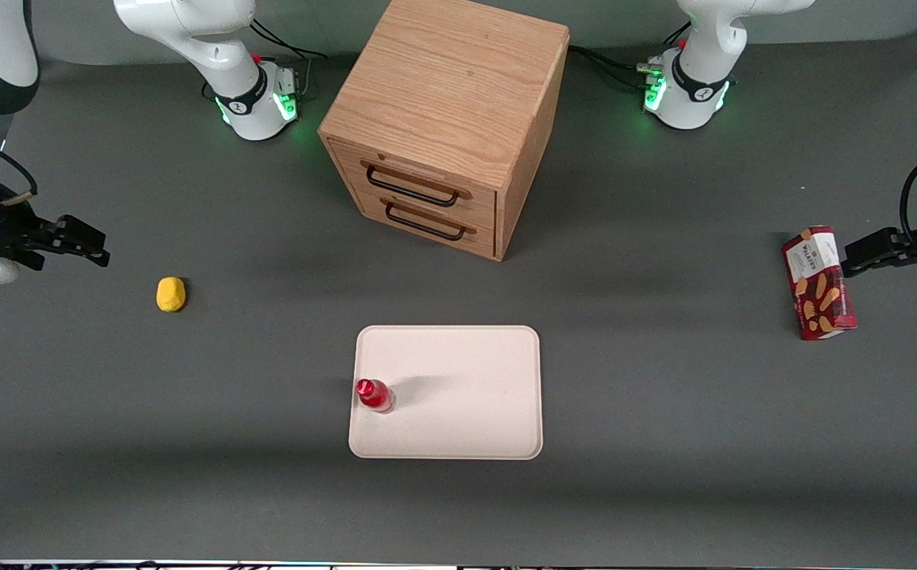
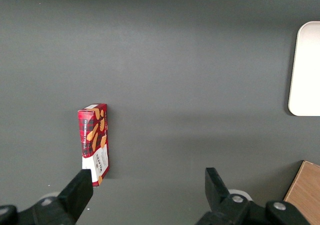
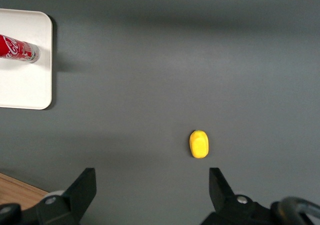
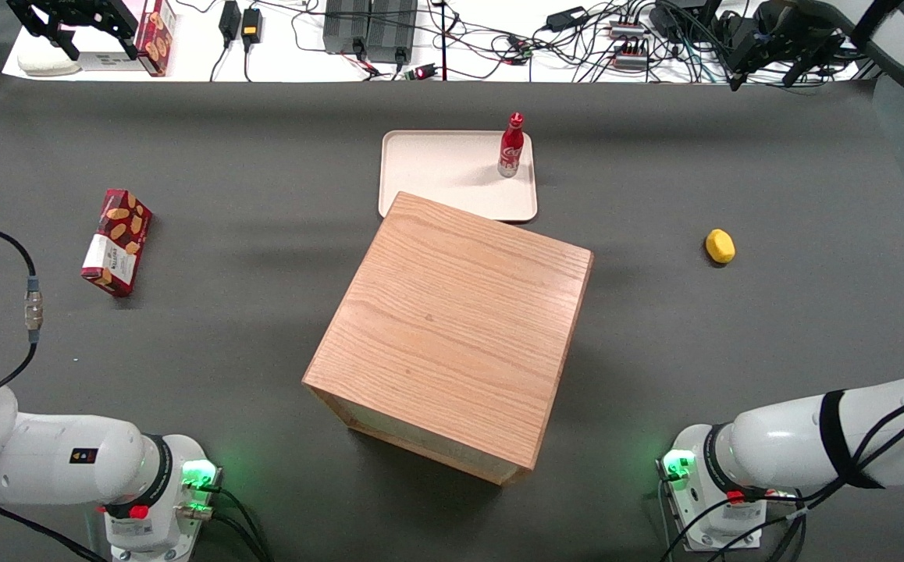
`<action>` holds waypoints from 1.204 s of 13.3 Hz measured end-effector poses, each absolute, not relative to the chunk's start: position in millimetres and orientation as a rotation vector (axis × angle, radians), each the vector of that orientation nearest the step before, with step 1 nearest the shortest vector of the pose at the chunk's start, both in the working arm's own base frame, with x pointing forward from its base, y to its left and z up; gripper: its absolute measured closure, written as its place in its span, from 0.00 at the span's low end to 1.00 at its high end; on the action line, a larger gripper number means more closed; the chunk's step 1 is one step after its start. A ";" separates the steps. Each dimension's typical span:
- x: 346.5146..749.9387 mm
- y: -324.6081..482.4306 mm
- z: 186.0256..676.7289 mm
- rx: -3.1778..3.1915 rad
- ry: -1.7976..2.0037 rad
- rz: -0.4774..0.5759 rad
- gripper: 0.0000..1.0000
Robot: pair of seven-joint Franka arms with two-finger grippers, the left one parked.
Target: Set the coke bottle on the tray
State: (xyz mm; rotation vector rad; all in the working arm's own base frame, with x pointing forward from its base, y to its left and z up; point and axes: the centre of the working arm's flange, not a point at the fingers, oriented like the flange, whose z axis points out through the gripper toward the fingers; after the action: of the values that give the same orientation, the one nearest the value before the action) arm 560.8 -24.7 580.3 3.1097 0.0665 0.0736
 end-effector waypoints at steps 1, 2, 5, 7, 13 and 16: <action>560.8 -29.1 584.8 3.108 0.066 0.091 0.00; 561.6 -31.1 589.2 3.107 0.061 0.110 0.00; 563.0 -31.3 604.9 3.103 0.059 0.154 0.00; 562.1 -30.2 613.6 3.106 0.041 0.156 0.00; 557.3 -26.8 627.6 3.113 0.007 0.131 0.00; 556.2 -26.9 629.6 3.115 0.004 0.129 0.00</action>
State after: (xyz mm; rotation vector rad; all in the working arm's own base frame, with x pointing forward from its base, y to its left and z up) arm 556.2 -26.9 629.6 3.1150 0.0044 0.1290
